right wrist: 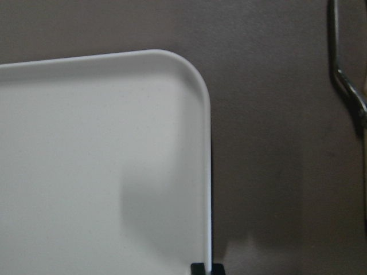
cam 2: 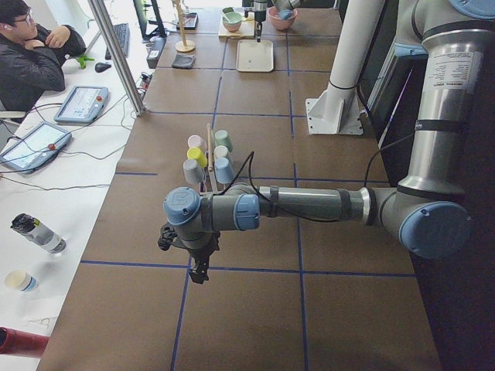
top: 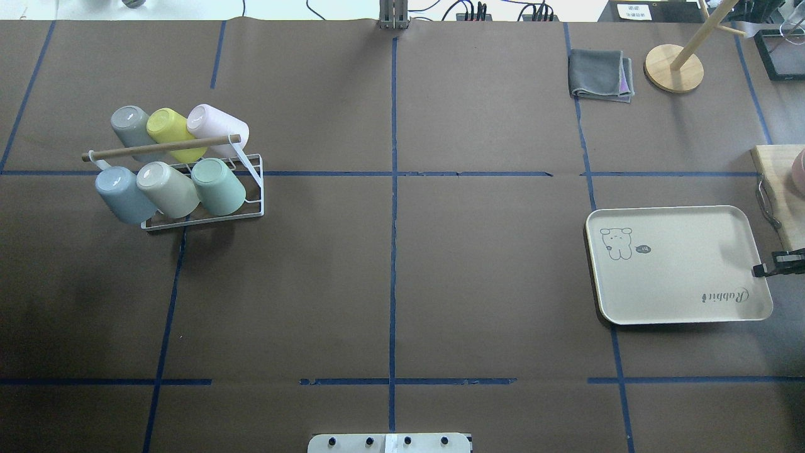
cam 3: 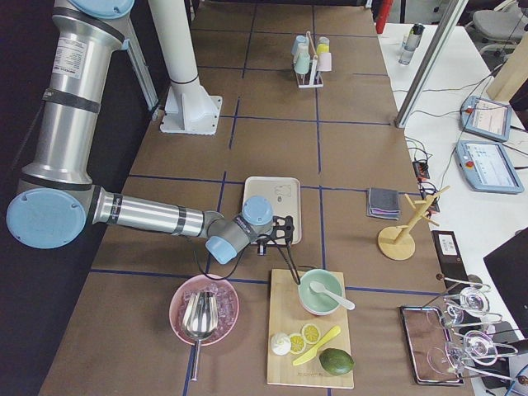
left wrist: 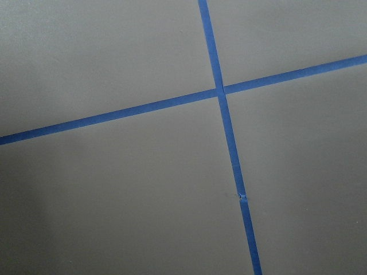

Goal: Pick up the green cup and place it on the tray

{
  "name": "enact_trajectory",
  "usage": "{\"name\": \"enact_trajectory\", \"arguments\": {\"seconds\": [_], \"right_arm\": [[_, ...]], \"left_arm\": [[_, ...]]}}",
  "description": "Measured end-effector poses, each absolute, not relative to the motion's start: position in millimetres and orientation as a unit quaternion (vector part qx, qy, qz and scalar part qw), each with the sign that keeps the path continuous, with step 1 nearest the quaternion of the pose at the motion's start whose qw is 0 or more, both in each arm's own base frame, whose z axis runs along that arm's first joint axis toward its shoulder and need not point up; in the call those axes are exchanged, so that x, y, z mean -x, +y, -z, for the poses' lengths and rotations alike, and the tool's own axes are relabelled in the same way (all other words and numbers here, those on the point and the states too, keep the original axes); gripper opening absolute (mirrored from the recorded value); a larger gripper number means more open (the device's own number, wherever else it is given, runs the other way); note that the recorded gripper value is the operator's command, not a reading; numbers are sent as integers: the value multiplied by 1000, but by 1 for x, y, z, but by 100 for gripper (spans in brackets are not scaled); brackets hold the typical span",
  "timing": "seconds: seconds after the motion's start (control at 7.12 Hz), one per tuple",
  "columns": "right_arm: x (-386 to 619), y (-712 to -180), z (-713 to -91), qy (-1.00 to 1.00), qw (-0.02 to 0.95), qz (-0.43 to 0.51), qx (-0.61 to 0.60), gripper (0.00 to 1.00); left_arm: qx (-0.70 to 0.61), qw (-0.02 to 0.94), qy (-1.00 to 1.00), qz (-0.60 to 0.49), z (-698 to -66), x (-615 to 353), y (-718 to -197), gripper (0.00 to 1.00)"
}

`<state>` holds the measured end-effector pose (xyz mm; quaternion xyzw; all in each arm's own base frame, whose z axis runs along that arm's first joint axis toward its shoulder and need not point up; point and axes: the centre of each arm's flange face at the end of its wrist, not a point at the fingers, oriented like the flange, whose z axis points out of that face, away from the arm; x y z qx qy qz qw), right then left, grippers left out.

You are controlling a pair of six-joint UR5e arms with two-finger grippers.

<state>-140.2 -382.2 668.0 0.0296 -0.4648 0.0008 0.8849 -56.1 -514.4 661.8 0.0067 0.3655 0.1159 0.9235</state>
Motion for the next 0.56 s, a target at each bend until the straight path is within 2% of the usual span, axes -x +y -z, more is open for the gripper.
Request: {"name": "enact_trajectory", "arguments": {"seconds": [0.56], "right_arm": [[204,-435,-568,-526,850,1,-41,0]], "left_arm": [[-7,924,366,-116,-662,56,-514,100]]}}
